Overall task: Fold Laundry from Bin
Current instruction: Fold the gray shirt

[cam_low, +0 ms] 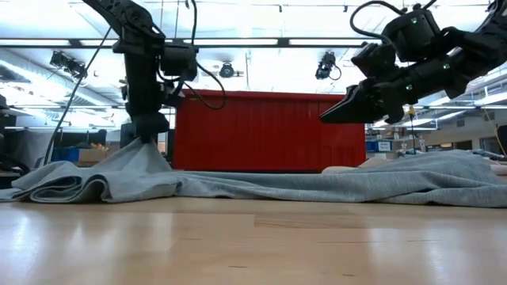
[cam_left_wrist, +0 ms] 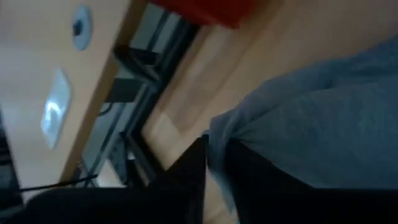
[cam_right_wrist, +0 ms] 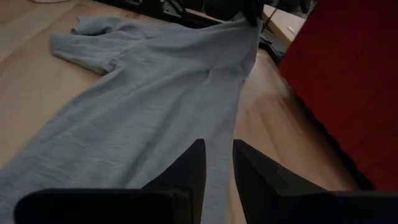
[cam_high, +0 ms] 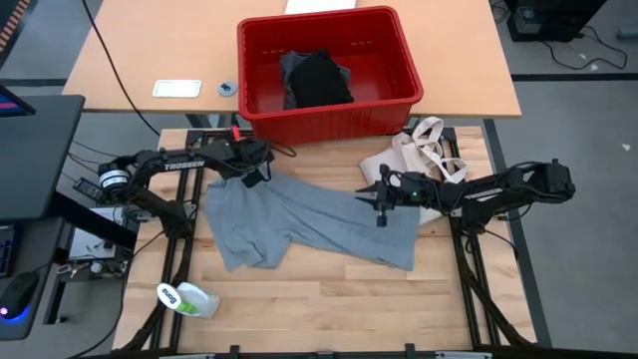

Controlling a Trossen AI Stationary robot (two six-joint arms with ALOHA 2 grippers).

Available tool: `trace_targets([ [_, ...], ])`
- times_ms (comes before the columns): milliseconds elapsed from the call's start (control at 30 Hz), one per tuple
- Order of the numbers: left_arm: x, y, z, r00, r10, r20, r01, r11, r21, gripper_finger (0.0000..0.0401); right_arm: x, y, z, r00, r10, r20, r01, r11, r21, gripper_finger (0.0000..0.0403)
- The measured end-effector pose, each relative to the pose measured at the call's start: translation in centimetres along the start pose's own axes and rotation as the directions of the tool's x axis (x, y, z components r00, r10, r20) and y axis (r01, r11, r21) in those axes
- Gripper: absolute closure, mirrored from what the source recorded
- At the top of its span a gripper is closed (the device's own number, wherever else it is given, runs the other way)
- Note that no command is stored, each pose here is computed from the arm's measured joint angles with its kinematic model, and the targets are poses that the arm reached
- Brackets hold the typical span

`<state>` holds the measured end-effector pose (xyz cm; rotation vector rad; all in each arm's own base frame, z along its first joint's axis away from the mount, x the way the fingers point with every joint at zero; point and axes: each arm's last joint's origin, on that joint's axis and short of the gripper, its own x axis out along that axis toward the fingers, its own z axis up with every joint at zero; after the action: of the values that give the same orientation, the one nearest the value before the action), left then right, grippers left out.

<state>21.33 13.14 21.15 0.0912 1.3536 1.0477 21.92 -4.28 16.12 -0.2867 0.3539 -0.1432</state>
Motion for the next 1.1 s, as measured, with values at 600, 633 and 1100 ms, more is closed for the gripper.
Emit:
trace_targets([
  [600,-3.1,3.5,1.0,0.993,0.052,-0.108,-0.06,0.996,-0.066,0.0126,0.0,-0.4,-0.1,1.0,-0.015,0.001,0.015,1.0,-0.018,0.0313],
  [633,-3.9,3.7,1.3,0.995,0.048,-0.091,-0.054,0.997,-0.064,0.0125,0.0,-0.4,-0.1,1.0,-0.019,0.001,0.019,1.0,-0.017,0.0313],
  [1100,-4.5,-2.2,-3.7,0.917,-0.22,-0.332,0.249,0.967,0.046,0.0125,0.0,-0.7,0.2,0.999,-0.035,0.035,0.036,0.999,-0.004,0.0313],
])
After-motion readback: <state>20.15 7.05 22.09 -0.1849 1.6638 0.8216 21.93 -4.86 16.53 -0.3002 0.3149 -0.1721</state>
